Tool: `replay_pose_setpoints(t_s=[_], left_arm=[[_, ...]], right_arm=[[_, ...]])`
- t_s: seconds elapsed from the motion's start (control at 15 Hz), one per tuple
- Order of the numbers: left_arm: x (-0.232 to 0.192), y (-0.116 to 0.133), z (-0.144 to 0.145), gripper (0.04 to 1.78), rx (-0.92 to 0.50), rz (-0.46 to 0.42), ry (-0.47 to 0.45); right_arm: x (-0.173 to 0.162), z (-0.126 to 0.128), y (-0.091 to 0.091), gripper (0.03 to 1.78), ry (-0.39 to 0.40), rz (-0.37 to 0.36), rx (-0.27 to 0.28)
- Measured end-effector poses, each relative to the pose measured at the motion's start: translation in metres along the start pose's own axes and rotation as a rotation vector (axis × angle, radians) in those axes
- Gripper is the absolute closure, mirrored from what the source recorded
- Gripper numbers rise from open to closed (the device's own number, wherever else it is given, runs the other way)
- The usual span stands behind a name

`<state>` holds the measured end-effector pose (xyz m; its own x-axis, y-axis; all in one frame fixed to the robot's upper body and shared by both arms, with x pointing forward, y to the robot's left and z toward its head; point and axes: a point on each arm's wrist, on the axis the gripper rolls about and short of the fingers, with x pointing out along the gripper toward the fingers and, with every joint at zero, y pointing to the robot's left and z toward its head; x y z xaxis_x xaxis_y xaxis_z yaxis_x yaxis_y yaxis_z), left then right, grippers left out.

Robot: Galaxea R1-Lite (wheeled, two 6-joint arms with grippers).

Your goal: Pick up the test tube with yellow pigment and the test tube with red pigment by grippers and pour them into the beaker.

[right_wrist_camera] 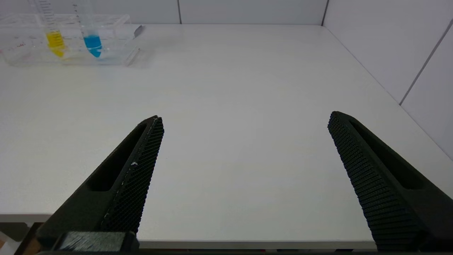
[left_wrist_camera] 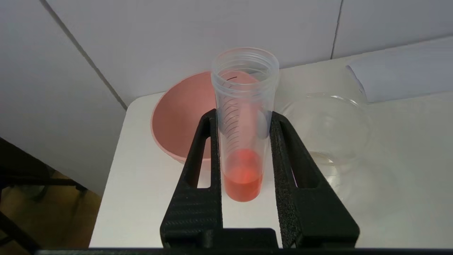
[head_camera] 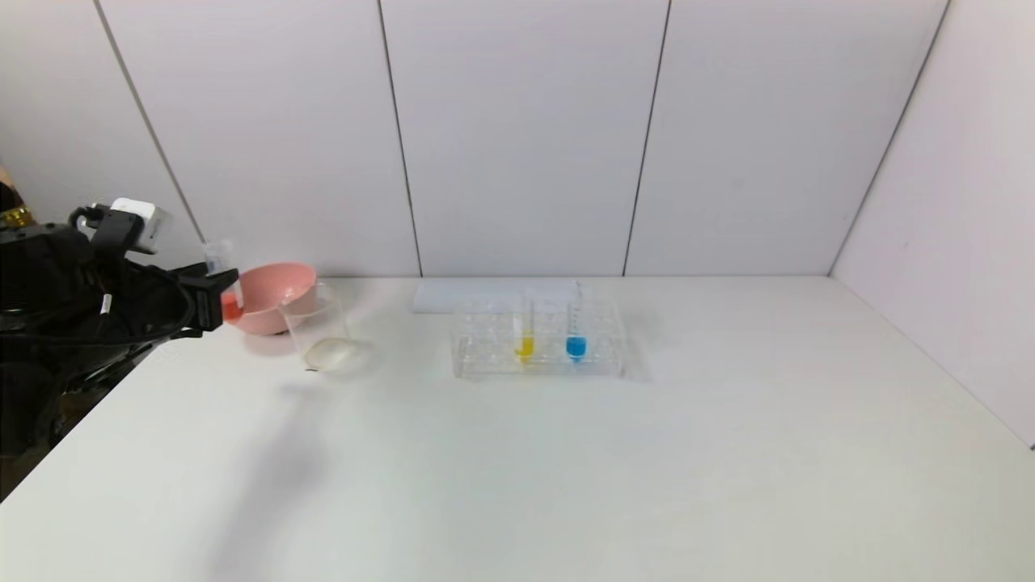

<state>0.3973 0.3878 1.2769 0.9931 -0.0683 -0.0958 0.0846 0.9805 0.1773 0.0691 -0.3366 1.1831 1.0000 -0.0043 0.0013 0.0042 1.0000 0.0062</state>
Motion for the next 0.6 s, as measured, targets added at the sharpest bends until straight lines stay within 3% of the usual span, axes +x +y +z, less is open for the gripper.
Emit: replay_pose_setpoints(t_s=[0.33, 0.6], left_arm=[[0.0055, 0.0021, 0.0042, 1.38, 0.095, -0.049, 0.054], [0.0056, 0.0038, 0.0096, 1.38, 0.214, -0.090, 0.162]], right_arm=[[0.0000, 0.0000, 0.0000, 0.11, 0.000, 0.000, 0.000], [0.0000, 0.0000, 0.0000, 0.11, 0.000, 0.000, 0.000]])
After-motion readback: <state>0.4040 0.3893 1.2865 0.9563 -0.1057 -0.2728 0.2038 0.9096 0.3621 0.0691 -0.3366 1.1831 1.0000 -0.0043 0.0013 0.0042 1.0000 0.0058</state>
